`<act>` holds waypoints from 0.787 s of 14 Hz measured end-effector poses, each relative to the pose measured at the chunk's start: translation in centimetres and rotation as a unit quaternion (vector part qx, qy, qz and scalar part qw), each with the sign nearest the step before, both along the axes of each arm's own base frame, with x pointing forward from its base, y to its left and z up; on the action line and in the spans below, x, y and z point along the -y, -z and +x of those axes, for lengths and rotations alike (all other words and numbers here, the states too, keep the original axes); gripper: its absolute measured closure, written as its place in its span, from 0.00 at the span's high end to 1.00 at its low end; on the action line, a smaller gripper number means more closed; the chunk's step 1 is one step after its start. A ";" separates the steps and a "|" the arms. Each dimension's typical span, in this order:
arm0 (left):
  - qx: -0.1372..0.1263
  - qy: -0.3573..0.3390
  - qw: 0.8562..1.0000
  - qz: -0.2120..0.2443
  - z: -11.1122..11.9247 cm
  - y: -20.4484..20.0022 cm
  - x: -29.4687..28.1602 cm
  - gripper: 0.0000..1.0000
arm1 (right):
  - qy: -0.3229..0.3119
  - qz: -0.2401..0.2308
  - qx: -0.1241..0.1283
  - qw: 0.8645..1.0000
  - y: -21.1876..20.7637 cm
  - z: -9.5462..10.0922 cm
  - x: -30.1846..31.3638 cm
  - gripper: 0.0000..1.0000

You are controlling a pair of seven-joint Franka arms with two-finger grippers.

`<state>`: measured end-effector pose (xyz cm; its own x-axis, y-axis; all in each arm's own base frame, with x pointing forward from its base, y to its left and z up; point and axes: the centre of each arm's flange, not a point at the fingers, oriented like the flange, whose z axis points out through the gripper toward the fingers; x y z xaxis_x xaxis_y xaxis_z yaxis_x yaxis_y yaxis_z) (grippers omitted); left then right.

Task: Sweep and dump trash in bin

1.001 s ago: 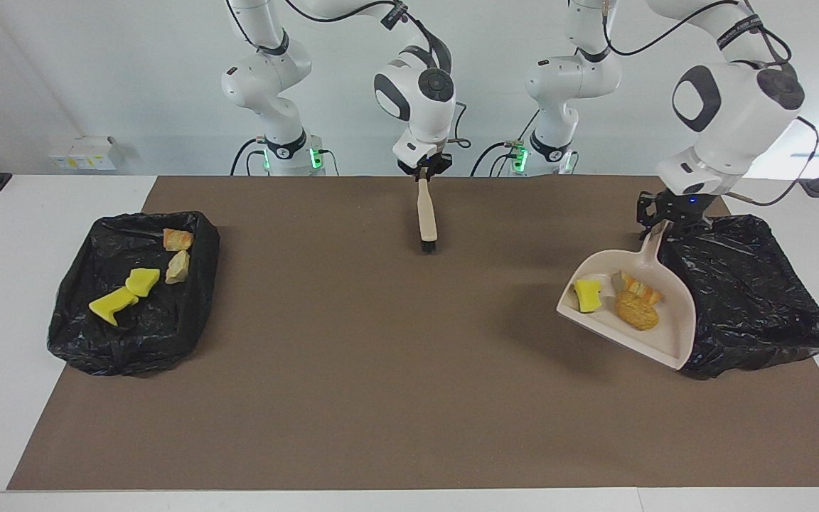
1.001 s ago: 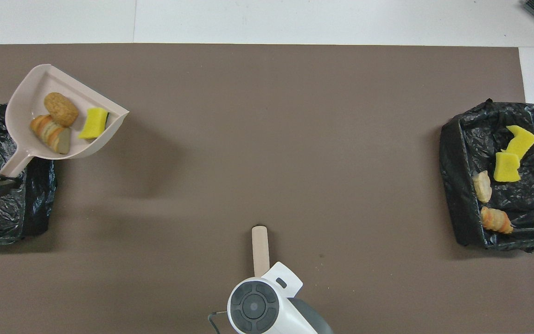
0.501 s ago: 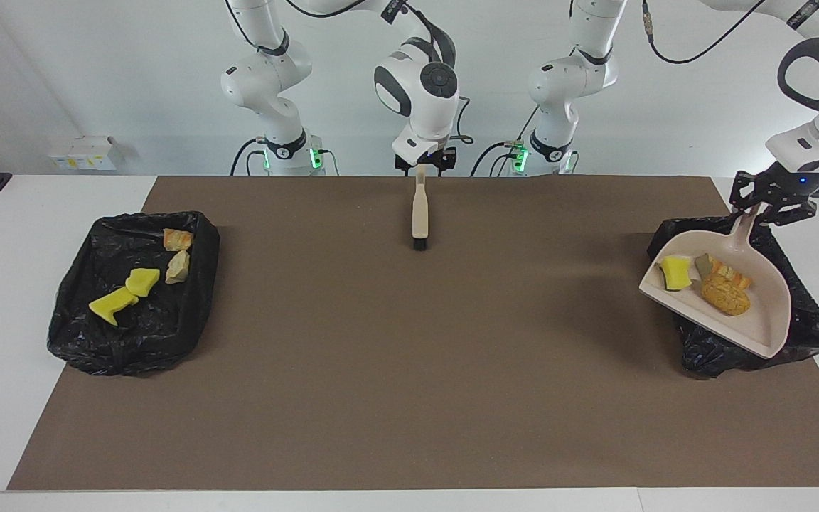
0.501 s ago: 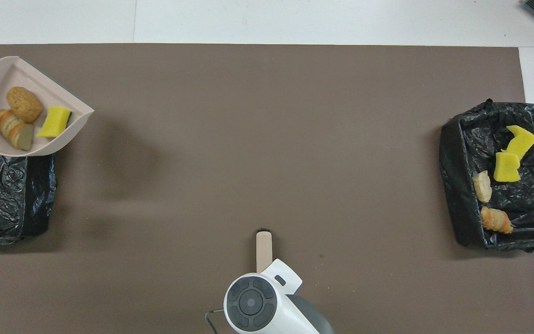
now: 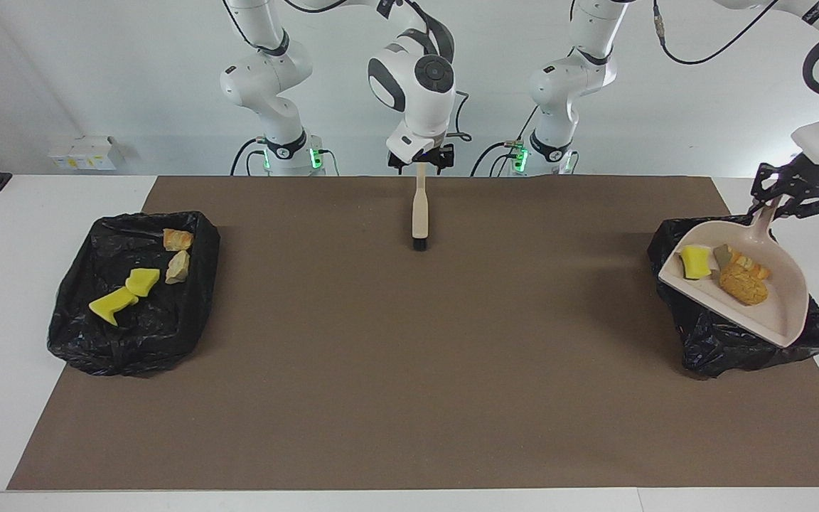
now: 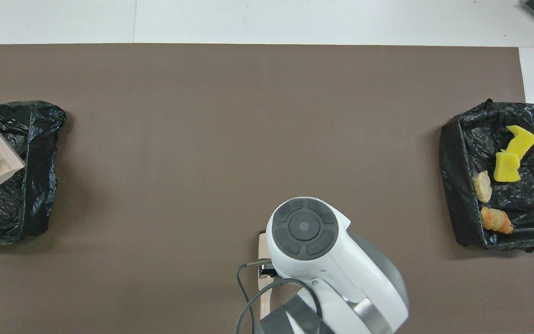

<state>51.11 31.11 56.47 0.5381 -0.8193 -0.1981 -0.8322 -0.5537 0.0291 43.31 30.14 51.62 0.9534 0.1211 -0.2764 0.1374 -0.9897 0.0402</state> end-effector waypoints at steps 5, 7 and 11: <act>-0.001 0.086 0.994 0.069 0.6 -1.1 -2.2 0.31 | -0.064 0.008 0.016 0.998 -6.7 5.5 10.8 1.00; 0.005 0.097 0.991 0.093 1.0 -1.5 -2.3 0.31 | -0.085 0.005 0.028 0.996 -8.2 6.7 14.1 1.00; 0.009 0.118 0.984 0.135 1.7 -1.8 -2.8 0.31 | -0.111 0.001 0.031 0.993 -9.5 8.4 20.9 1.00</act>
